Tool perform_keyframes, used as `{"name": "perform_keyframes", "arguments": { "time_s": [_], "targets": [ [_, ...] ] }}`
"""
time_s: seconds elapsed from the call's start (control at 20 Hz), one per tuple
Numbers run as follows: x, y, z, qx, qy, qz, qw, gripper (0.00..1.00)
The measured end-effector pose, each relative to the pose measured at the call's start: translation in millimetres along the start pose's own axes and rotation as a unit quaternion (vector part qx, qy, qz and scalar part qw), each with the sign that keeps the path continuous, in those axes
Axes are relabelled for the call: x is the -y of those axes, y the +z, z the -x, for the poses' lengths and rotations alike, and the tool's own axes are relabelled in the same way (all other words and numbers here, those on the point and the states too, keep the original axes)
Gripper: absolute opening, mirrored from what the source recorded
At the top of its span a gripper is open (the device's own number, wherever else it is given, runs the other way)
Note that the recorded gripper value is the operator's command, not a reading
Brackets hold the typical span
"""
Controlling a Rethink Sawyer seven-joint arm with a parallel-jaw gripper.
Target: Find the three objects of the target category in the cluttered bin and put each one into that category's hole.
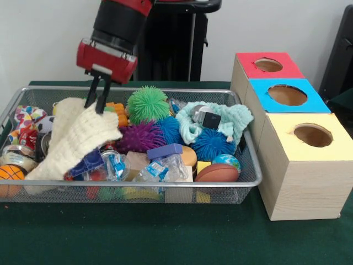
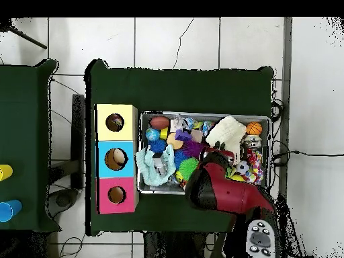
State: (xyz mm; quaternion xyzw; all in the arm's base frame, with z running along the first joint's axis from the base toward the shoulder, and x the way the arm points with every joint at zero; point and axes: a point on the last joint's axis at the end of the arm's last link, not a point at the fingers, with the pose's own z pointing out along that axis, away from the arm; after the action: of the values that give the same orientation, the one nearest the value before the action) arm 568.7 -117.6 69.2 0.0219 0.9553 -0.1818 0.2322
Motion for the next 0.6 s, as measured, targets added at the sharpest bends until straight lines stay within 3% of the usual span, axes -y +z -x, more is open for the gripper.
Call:
{"name": "perform_keyframes", "arguments": {
  "time_s": [0.05, 0.25, 0.6],
  "targets": [
    [-2.6, -17.4, 10.9, -0.001, -0.010, -0.008, 0.9999, 0.00],
    [-8.7, -41.0, 27.4, -0.002, -0.015, -0.012, 0.9998, 0.00],
    [-16.1, -72.1, 45.5, -0.022, 0.015, -0.010, 0.9996, 0.00]
  ]
}}
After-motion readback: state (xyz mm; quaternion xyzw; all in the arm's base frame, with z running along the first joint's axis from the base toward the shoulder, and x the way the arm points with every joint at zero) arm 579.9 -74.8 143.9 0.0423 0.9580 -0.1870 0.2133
